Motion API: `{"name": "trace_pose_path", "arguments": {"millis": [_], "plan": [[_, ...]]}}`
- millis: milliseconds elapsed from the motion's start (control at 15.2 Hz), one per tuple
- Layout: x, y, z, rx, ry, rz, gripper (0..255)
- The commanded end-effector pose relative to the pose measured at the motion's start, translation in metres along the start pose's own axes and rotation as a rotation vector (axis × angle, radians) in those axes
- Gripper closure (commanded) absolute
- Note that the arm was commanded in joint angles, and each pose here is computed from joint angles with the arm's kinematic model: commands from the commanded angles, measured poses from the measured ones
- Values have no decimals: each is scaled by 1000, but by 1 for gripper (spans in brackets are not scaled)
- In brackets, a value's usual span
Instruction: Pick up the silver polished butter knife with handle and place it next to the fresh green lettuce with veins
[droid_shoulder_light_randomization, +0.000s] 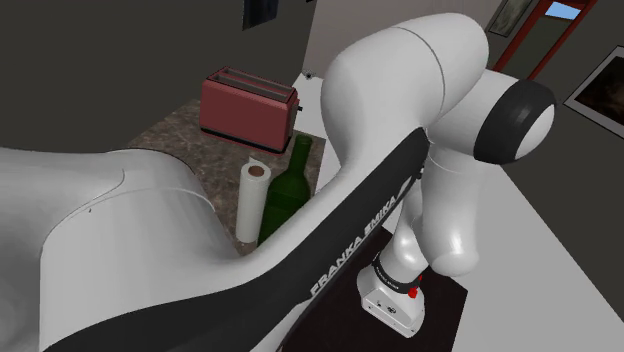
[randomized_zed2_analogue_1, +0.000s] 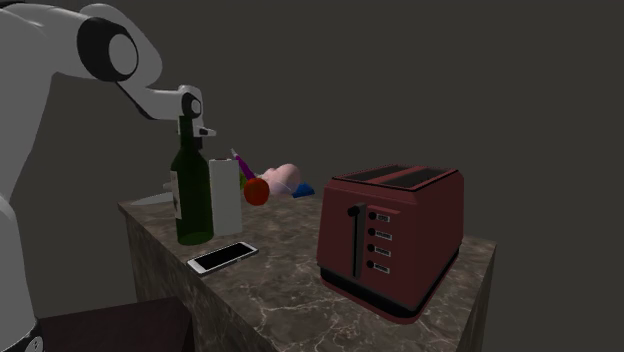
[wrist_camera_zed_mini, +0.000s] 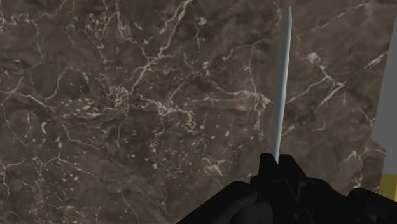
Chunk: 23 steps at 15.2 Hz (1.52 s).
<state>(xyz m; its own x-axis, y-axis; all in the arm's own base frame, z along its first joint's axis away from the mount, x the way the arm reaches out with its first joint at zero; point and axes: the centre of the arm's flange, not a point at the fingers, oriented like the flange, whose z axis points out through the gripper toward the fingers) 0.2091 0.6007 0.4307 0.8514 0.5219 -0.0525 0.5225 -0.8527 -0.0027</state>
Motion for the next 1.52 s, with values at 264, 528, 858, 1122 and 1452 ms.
{"name": "trace_pose_path", "arguments": {"millis": [264,528,858,1122,1452], "plan": [[2,-1,32,0,0,0,255],[3,-1,53,0,0,0,255],[3,-1,61,0,0,0,255],[3,-1,61,0,0,0,255],[3,-1,61,0,0,0,0]]}}
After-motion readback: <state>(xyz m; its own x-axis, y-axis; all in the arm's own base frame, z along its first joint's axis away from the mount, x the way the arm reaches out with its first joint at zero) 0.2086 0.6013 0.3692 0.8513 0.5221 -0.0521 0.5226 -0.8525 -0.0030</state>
